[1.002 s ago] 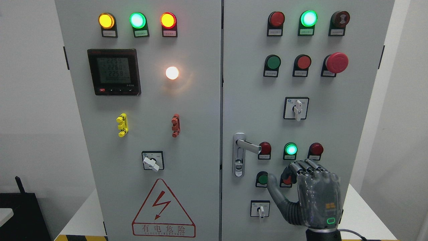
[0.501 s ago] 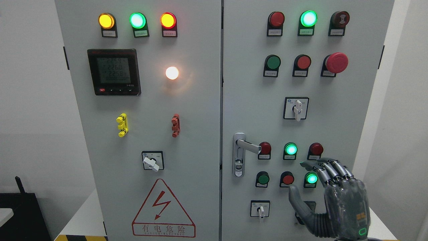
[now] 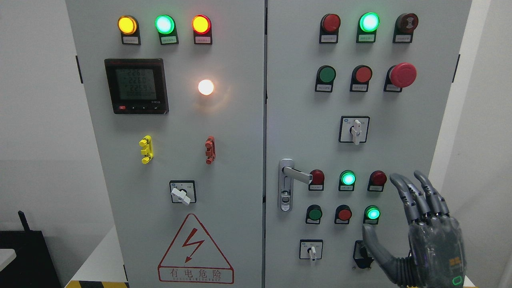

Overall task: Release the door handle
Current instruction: 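Withdraw the open right hand away from the handle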

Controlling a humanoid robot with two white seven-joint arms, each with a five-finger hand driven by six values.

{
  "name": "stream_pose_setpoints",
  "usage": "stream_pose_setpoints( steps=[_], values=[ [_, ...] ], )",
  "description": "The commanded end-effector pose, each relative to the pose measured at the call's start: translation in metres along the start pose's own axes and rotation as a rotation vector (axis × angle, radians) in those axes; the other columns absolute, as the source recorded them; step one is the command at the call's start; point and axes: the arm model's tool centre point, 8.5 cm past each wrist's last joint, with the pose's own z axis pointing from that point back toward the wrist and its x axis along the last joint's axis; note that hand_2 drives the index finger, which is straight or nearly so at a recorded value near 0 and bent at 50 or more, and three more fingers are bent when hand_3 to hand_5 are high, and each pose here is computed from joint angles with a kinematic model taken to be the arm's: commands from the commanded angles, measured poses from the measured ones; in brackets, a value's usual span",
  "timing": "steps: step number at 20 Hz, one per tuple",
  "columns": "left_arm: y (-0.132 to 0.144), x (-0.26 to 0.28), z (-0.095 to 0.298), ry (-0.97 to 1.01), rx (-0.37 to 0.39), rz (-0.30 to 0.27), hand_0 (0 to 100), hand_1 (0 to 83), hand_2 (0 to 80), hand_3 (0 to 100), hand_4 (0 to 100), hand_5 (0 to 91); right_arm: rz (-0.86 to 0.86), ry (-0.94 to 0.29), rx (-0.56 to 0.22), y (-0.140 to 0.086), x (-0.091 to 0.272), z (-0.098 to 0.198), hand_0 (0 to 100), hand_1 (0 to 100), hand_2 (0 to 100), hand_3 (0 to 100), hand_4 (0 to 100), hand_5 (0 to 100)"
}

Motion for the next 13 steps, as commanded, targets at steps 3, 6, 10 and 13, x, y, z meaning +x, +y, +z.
stream_pose_setpoints(
  steps=[3,6,10,13],
  values=[
    [-0.0006,0.0009,-0.0001,0.0,-0.003,-0.012,12,38.9,0.0,0,0,0.0,0.006,-0.022,0.0,-0.0048,0.0018,-0.0007,40,28,1,12,7,0],
    [-0.0006,0.001,-0.0001,-0.002,-0.003,-0.012,12,38.9,0.0,0,0,0.0,0.005,-0.021,-0.002,-0.0048,0.0021,-0.0006,39,28,3,13,7,0],
    [-0.0006,0.001,-0.0001,-0.002,-0.003,-0.012,12,38.9,0.0,0,0,0.0,0.005,-0.019,-0.002,-0.0048,0.0019,-0.0007,38,28,3,13,8,0],
    [-0.0006,0.001,-0.0001,-0.002,-0.003,-0.012,12,38.9,0.0,0,0,0.0,0.004,-0.018,-0.002,-0.0046,0.0021,-0.0007,37,28,4,13,9,0]
  ],
)
